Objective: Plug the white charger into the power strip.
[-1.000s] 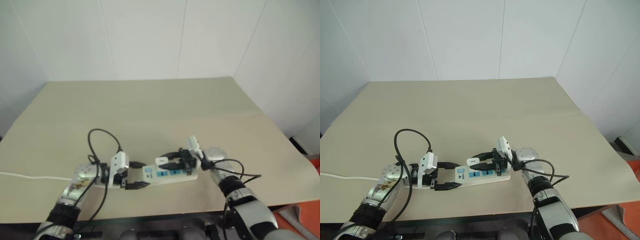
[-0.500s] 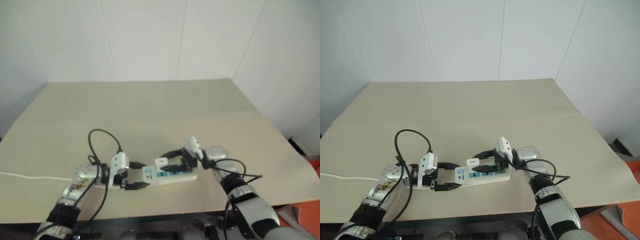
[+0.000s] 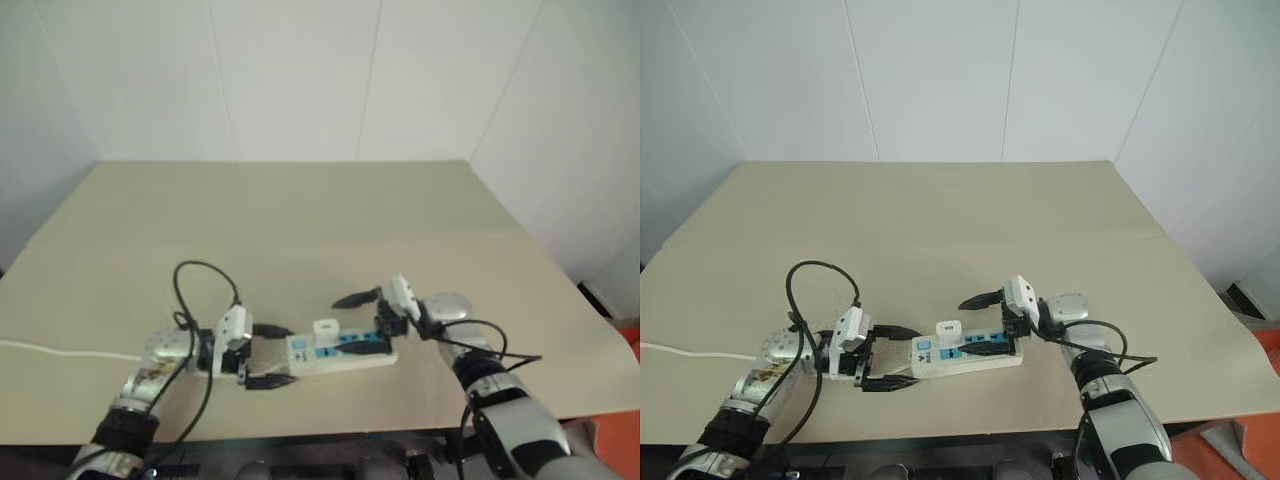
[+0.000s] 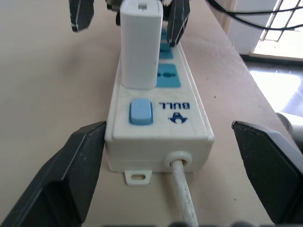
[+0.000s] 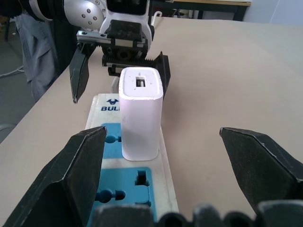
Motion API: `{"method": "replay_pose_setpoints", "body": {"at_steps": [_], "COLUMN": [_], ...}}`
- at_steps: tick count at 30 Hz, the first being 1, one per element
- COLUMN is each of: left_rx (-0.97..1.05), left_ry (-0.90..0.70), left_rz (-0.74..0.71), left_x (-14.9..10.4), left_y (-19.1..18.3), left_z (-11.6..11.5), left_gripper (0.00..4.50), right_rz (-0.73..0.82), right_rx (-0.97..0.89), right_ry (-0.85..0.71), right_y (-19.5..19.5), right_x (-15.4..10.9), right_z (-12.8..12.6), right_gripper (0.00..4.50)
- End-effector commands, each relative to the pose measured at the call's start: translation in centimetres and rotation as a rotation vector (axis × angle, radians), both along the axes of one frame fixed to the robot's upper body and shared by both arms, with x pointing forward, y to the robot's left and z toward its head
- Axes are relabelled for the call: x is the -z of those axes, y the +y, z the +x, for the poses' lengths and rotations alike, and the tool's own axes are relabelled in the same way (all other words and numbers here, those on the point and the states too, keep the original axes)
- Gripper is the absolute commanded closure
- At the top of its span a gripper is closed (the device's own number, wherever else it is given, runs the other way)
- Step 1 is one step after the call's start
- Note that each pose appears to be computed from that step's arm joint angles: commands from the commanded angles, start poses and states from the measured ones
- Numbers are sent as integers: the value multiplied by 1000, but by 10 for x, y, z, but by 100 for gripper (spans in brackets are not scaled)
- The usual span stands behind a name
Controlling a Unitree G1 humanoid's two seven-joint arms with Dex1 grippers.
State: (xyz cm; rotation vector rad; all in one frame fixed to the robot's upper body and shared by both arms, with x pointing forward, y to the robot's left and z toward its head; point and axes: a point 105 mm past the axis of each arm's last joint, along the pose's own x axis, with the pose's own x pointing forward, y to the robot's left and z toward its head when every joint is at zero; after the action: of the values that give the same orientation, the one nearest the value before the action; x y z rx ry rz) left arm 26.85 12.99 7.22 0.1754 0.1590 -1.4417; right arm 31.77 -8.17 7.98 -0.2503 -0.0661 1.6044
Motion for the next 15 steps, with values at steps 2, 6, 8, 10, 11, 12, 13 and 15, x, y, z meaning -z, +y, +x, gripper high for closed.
{"method": "replay_pose_setpoints", "body": {"at_steps": [2,6,8,10,11,12,13,15], "left_rx": [59,-22,-41,-53,-62,-68,-65,-57], "left_ry": [-26,-73,-80,-94,-102,-109,-113,-103], "left_rz": [-60,-71,-79,-88,-77,-57,-27,30], "left_x": [-27,-49,-62,-73,-75,-76,-75,-70], "left_y": [7,31,44,54,59,64,69,81], "left_z": [-11,-3,-2,-2,-2,-2,-4,-10], "left_gripper": [2,2,2,2,2,2,2,2], "right_rz": [-82,40,27,3,-19,-46,-75,-154], "right_rx": [-26,34,52,67,74,82,89,115], "right_ry": [127,16,-35,-70,-93,-109,-132,-178], "right_y": [-19,-42,-65,-85,-96,-106,-114,-133], "right_x": [27,-19,-44,-66,-76,-85,-92,-108], "right_z": [-16,-10,-13,-19,-23,-28,-32,-42], "right_gripper": [0,0,0,0,0,0,0,0]}}
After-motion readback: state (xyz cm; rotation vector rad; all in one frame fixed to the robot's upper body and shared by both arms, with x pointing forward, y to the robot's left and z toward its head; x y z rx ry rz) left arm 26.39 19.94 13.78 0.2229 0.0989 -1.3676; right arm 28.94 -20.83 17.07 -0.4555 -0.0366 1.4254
